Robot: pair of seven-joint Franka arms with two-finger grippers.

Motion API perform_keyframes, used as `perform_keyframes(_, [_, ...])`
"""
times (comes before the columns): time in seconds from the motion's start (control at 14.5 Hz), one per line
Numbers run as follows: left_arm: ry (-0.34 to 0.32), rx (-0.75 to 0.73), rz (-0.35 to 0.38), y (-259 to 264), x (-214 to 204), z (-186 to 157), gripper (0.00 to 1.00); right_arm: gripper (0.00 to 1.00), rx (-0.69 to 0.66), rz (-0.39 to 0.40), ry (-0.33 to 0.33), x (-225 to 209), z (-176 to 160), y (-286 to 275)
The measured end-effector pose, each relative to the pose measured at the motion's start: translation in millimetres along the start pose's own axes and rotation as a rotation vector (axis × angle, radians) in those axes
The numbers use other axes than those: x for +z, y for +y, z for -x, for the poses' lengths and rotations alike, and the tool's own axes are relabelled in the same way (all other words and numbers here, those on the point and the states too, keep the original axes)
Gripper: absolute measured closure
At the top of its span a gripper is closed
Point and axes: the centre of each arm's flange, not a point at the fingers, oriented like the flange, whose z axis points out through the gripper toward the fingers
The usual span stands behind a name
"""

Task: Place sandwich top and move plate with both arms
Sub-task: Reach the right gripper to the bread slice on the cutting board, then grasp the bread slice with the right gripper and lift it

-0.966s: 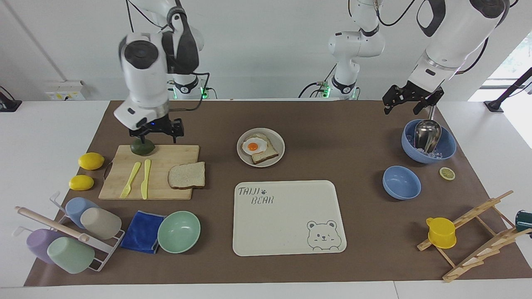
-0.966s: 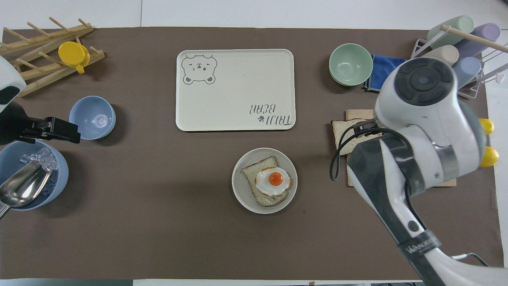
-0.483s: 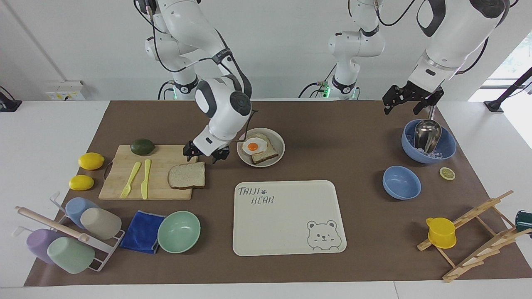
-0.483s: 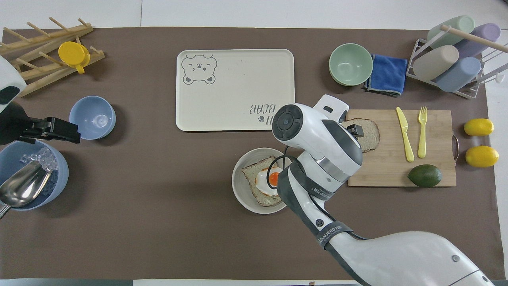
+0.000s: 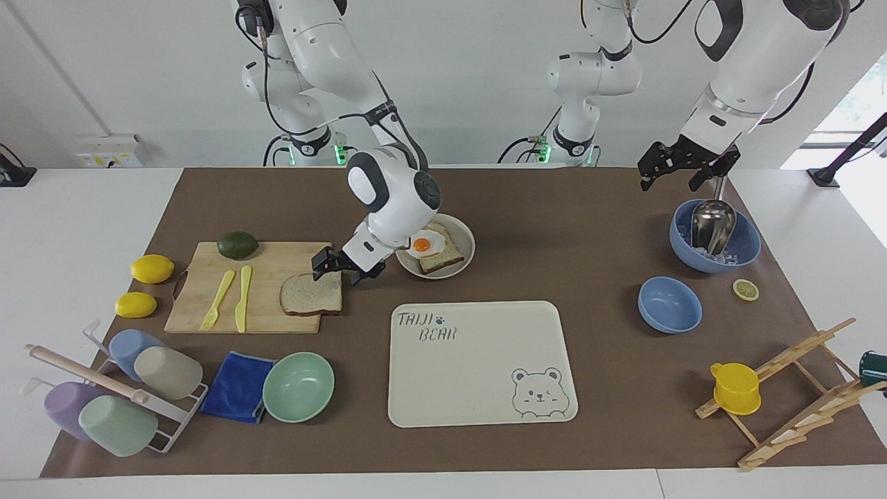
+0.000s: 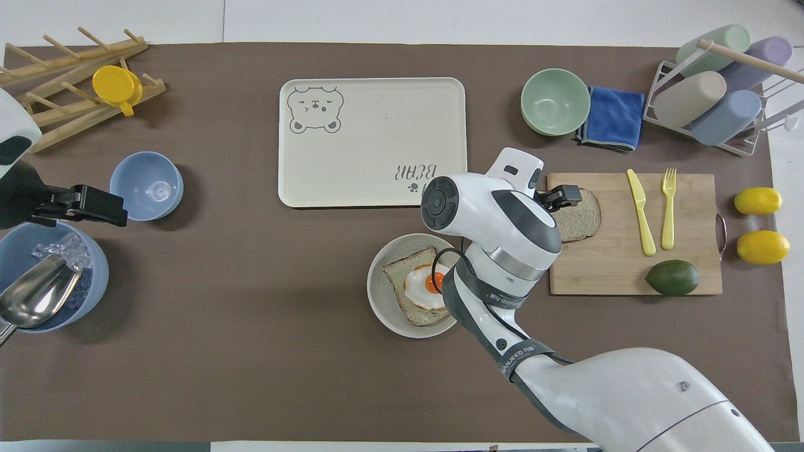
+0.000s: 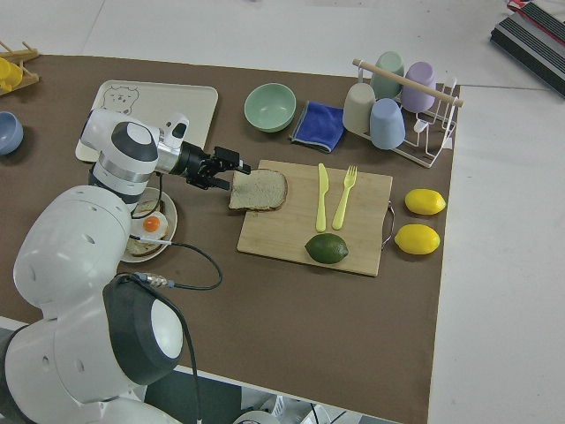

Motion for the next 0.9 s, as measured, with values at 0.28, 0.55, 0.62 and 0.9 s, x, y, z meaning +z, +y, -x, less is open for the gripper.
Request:
perform_keyframes(0.28, [0.0,0.0,0.0,0.0,0.0,0.0,0.0,0.0,0.014,-0.014,0.04,-11.5,-5.7,-3.3])
perform_keyframes(0.55, [0.0,0.0,0.0,0.0,0.0,0.0,0.0,0.0,0.05,-0.034,0.067,-9.6,-8.7,-14.2])
perform_keyframes(0.62, [0.0,0.0,0.0,0.0,0.0,0.0,0.0,0.0,0.048,-0.045,0.078,-6.7,-10.1,-16.3])
perform_keyframes(0.9, [0.0,0.0,0.0,0.0,0.0,0.0,0.0,0.0,0.047,-0.044,0.068,2.9,-10.2,-17.4])
